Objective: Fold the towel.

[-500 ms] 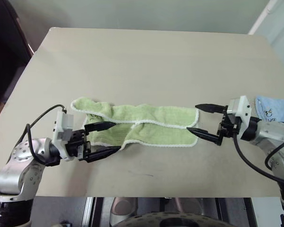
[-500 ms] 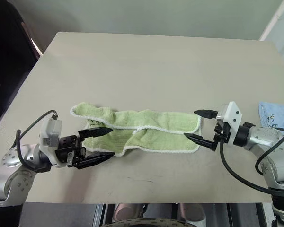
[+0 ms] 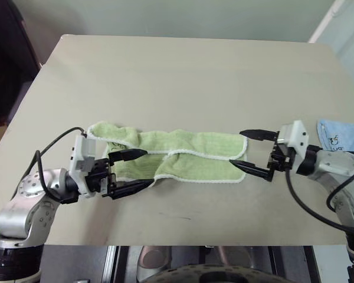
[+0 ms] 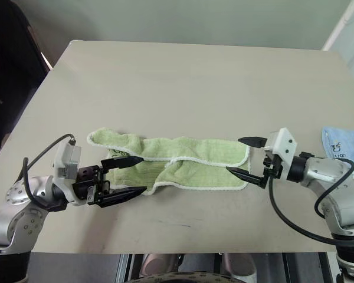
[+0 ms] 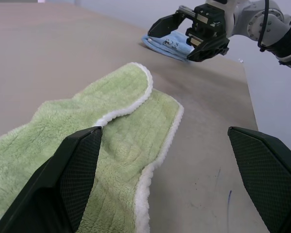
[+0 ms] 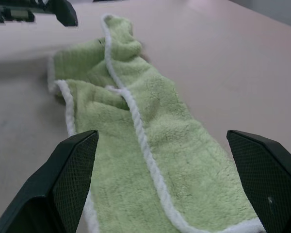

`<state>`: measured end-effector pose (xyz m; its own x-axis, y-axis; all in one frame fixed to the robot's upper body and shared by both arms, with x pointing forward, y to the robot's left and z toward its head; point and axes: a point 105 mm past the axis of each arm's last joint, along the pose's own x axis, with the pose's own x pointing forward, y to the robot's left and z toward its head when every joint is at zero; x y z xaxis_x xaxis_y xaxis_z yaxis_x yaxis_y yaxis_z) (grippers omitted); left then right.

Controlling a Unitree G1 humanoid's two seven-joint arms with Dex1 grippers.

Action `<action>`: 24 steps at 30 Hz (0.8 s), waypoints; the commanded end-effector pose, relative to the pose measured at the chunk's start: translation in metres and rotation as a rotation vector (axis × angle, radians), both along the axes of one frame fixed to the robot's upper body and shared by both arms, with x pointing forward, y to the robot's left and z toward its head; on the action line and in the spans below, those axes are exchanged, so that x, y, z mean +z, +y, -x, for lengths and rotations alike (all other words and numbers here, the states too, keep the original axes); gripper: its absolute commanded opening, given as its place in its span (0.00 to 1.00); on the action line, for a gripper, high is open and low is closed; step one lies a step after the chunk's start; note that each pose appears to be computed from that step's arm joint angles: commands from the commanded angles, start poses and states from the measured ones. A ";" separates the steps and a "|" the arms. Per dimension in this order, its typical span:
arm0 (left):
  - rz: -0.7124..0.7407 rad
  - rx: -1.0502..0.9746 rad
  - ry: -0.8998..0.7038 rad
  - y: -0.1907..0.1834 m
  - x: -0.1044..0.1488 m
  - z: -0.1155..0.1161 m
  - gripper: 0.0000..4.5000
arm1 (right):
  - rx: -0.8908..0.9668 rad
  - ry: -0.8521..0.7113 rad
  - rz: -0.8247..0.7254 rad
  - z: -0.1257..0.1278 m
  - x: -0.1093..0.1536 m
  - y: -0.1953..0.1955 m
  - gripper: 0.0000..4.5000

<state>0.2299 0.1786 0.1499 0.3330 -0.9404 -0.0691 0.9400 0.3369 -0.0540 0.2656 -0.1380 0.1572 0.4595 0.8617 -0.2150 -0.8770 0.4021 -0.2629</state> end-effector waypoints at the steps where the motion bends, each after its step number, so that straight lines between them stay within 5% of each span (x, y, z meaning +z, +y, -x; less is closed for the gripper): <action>1: 0.003 -0.027 -0.042 -0.006 0.004 -0.004 1.00 | -0.003 -0.090 0.080 -0.003 -0.001 0.007 0.99; 14: -0.018 -0.055 -0.071 -0.013 -0.003 -0.012 1.00 | -0.044 -0.241 0.355 -0.029 -0.035 -0.013 0.99; 24: -0.010 -0.027 -0.074 -0.009 -0.007 -0.010 1.00 | 0.002 -0.288 0.420 -0.039 -0.045 -0.013 0.99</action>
<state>0.2408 0.1675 0.1369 0.3035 -0.9505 -0.0666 0.9520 0.3055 -0.0210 0.3016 -0.1531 0.1009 0.5451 0.7151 -0.4376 -0.7710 0.2226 -0.5966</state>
